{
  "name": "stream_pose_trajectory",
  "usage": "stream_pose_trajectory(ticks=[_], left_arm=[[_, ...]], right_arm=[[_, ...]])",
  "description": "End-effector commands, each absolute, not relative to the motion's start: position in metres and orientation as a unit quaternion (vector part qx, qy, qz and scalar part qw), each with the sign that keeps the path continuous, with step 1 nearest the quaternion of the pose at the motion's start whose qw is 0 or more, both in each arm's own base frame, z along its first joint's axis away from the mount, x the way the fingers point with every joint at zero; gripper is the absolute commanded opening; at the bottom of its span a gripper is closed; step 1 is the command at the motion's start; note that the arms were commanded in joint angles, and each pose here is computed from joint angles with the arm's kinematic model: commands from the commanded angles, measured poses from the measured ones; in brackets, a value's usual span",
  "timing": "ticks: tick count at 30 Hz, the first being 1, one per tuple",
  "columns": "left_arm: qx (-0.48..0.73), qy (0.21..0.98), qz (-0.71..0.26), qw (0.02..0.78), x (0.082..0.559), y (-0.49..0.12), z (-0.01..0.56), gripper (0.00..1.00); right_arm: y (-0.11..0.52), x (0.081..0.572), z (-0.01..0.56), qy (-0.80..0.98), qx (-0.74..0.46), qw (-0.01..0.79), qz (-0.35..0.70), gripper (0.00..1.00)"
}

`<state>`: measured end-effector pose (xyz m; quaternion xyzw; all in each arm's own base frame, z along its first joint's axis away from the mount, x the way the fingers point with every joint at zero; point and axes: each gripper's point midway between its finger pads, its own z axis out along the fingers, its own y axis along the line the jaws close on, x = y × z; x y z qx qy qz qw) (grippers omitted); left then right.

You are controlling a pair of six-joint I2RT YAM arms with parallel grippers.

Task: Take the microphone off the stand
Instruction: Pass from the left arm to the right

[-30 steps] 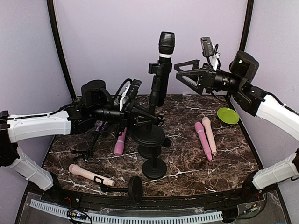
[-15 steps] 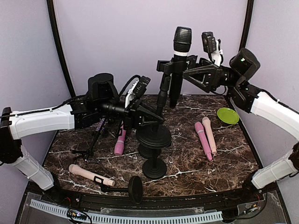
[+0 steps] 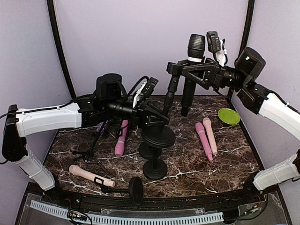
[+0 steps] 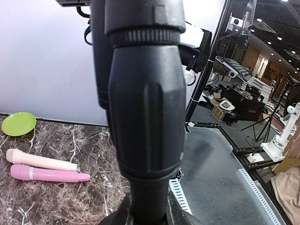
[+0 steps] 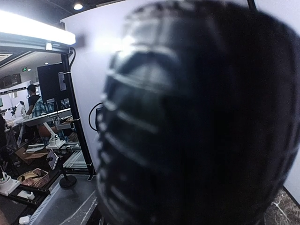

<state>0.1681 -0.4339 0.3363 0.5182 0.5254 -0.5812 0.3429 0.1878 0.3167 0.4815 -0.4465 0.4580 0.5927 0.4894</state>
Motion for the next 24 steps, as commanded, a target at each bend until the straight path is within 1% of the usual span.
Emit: stream_pose_trajectory(ticks=[1,3,5,7,10,12,14,16,19,20,21,22,23,24], left_arm=[[0.527,0.473,-0.573,0.412,0.169,-0.434,0.385,0.0],[0.524,0.475,-0.565,0.425,0.174,-0.435,0.386,0.0],[0.522,0.474,-0.559,0.436,0.178,-0.437,0.388,0.0],[0.522,0.473,-0.558,0.44,0.182,-0.441,0.39,0.0],[0.522,0.472,-0.555,0.444,0.191,-0.452,0.39,0.0],[0.523,0.471,-0.551,0.449,0.199,-0.46,0.389,0.0],[0.524,0.471,-0.545,0.455,0.207,-0.468,0.387,0.01],[0.525,0.471,-0.538,0.461,0.214,-0.476,0.382,0.09],[0.527,0.476,-0.531,0.463,0.225,-0.488,0.37,0.17],[0.527,0.477,-0.531,0.462,0.226,-0.49,0.367,0.23],[0.527,0.48,-0.53,0.46,0.23,-0.494,0.362,0.26],[0.527,0.481,-0.53,0.457,0.231,-0.496,0.36,0.33],[0.527,0.485,-0.531,0.453,0.234,-0.499,0.356,0.36],[0.527,0.485,-0.533,0.45,0.234,-0.501,0.355,0.44]], right_arm=[[0.314,0.206,0.485,0.493,-0.417,0.526,0.554,0.57],[0.31,0.203,0.485,0.495,-0.414,0.53,0.55,0.52],[0.306,0.199,0.486,0.493,-0.414,0.535,0.548,0.43],[0.301,0.195,0.488,0.491,-0.411,0.543,0.543,0.31],[0.289,0.192,0.491,0.493,-0.396,0.572,0.523,0.18],[0.281,0.196,0.49,0.503,-0.378,0.592,0.504,0.11],[0.271,0.201,0.489,0.514,-0.353,0.616,0.482,0.07],[0.259,0.206,0.487,0.523,-0.325,0.64,0.459,0.04],[0.241,0.214,0.482,0.536,-0.284,0.67,0.428,0.01],[0.236,0.215,0.48,0.539,-0.273,0.677,0.42,0.01],[0.232,0.216,0.479,0.541,-0.264,0.683,0.413,0.0],[0.228,0.217,0.476,0.545,-0.256,0.687,0.407,0.0],[0.225,0.218,0.473,0.548,-0.249,0.69,0.401,0.0],[0.223,0.219,0.469,0.553,-0.246,0.69,0.397,0.0]])
